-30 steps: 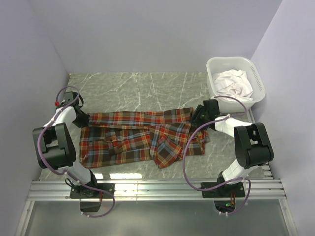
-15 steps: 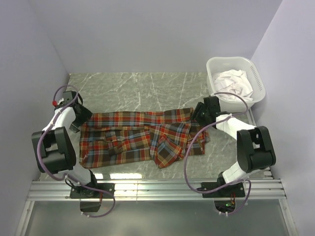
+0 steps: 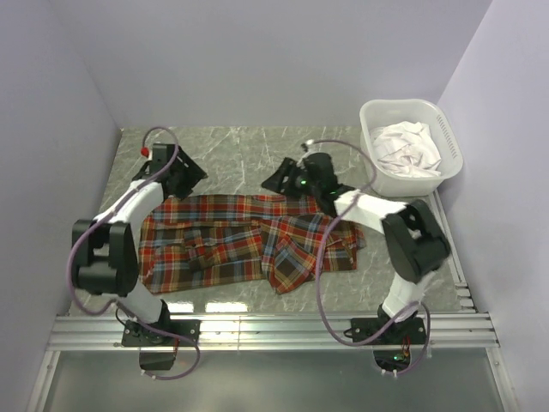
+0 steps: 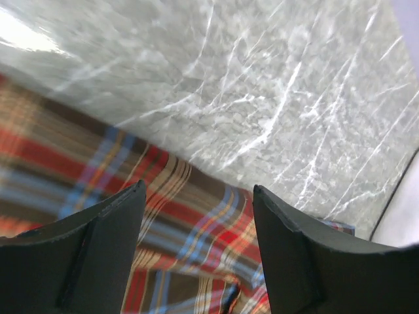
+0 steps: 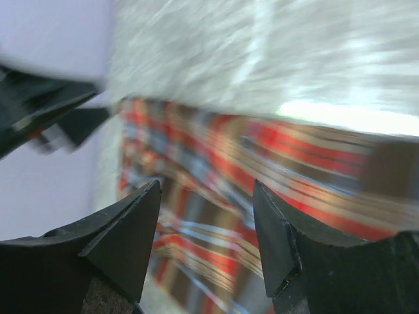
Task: Fold and stack the long sleeve shirts
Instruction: Fold the shirt
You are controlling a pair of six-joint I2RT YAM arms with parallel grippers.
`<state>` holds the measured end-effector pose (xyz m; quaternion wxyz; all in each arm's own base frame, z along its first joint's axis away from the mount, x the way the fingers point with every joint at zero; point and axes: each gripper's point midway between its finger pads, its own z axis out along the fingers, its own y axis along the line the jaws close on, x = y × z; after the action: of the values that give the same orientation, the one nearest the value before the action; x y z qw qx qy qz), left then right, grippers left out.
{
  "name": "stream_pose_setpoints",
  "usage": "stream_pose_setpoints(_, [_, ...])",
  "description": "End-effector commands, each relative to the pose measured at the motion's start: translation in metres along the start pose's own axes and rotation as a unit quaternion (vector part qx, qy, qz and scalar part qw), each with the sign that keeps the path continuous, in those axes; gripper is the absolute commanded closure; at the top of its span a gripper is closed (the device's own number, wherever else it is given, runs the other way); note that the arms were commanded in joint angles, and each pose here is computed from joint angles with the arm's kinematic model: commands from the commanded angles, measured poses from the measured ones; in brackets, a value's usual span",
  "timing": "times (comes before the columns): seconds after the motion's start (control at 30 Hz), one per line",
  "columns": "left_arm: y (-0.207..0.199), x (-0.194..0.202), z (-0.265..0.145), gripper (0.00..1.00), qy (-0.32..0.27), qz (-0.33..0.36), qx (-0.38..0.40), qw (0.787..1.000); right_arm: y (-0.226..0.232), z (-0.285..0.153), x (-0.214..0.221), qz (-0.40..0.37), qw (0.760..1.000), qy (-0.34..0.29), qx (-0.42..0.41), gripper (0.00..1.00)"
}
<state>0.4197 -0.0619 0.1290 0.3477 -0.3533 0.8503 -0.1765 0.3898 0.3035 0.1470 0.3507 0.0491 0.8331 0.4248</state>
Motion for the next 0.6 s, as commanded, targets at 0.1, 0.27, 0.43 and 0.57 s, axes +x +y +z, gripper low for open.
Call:
stream_pose_setpoints(0.1, [0.002,0.016,0.05,0.29,0.017,-0.036,0.021,0.999,0.083,0.052,0.037,0.011,0.982,0.049,-0.181,0.34])
stream_pose_setpoints(0.27, [0.033,0.026,0.078,0.29,0.039,-0.07,-0.016,0.997,0.063,0.09,0.072,0.015,0.983,0.085,-0.163,0.34])
stream_pose_setpoints(0.43, [0.071,0.024,0.086,0.28,0.043,-0.116,-0.055,0.991,-0.003,0.092,0.066,0.044,0.993,0.059,-0.088,0.34])
stream_pose_setpoints(0.57, [0.09,0.025,0.085,0.28,0.043,-0.138,-0.073,0.987,-0.052,0.077,0.041,0.075,0.997,0.013,-0.034,0.34])
